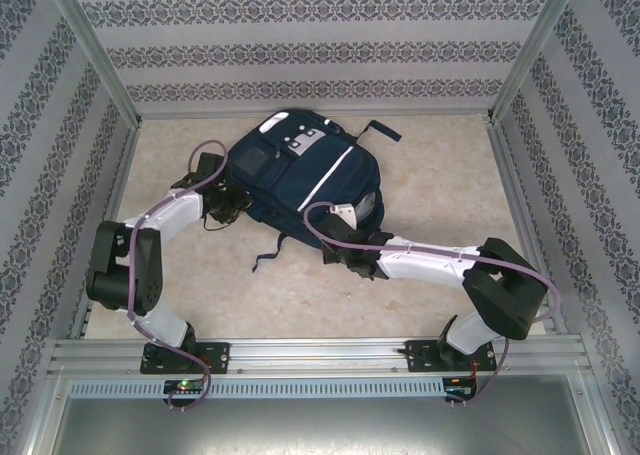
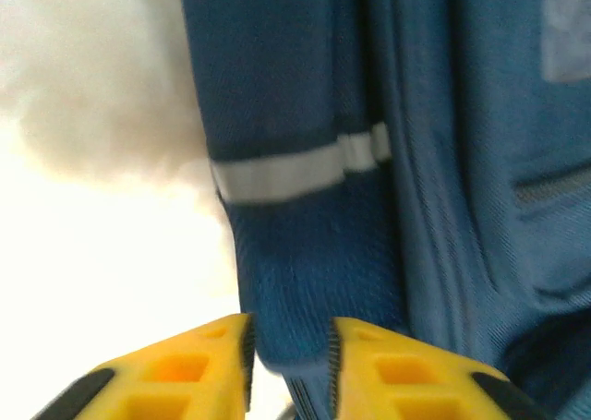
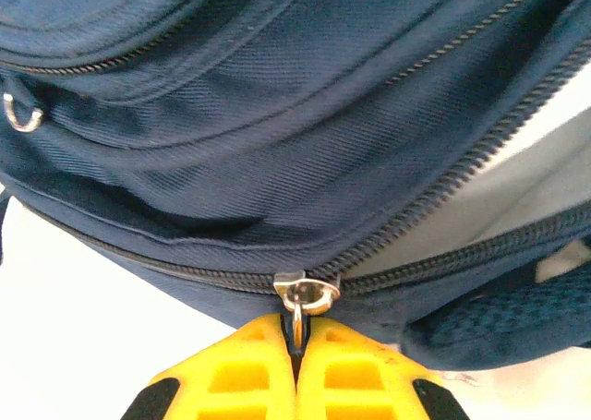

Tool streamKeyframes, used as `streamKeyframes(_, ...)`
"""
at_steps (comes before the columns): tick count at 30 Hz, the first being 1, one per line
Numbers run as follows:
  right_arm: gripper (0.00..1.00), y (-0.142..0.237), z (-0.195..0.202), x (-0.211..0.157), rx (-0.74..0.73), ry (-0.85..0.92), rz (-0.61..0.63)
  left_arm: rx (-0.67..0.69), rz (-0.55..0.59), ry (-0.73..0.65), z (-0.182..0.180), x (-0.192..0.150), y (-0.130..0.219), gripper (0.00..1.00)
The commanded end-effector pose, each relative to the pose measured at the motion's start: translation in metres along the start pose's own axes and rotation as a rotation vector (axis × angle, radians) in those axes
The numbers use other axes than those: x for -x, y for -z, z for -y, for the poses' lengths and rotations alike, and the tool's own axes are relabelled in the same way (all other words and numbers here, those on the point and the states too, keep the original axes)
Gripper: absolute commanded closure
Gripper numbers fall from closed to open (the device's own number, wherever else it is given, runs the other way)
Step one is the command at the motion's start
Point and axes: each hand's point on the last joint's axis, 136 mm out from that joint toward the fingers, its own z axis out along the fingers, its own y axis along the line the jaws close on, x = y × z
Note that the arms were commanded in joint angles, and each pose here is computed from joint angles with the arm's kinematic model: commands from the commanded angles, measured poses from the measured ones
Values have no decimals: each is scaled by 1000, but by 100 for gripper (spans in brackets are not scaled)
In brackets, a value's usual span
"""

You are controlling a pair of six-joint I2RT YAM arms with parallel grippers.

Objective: Pack books, pencil case, and school supplies into a backpack

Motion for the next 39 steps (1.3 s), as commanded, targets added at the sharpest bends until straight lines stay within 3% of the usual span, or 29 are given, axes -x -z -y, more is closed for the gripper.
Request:
streamKeyframes(1,100,3,-22,7,37,3,3,3,-43,19,-5,-33,17,66)
streamKeyframes(10,100,2,-28,9,45,2,10,-119,-165,61,14,-120,10,62)
streamKeyframes(14,100,4,-24,8,37,2,12,-227,-178,74,41,-135,2,56)
streamKeyframes(16,100,4,-22,7,35,-2,13,-255,-168,57,53,-139,1,47)
streamKeyframes(22,100,6,-16,6,17,-8,24,-283,-154,20,68,-156,-7,41)
streamKeyframes(25,100,6,-15,6,18,-14,27,-284,-170,30,70,-163,-19,45)
streamKeyframes(28,100,6,-15,6,18,-15,28,-268,-163,13,72,-166,-27,59)
streamKeyframes(31,100,7,-15,7,16,-15,32,-232,-134,-3,67,-162,-30,82)
streamKeyframes(32,100,7,-13,6,9,-13,31,-202,-115,-6,61,-159,-30,95)
streamKeyframes(33,100,8,-11,6,4,-12,32,-173,-92,-5,55,-155,-27,100)
streamKeyframes(39,100,10,9,-1,-51,-7,34,-44,24,-23,24,-126,-2,100)
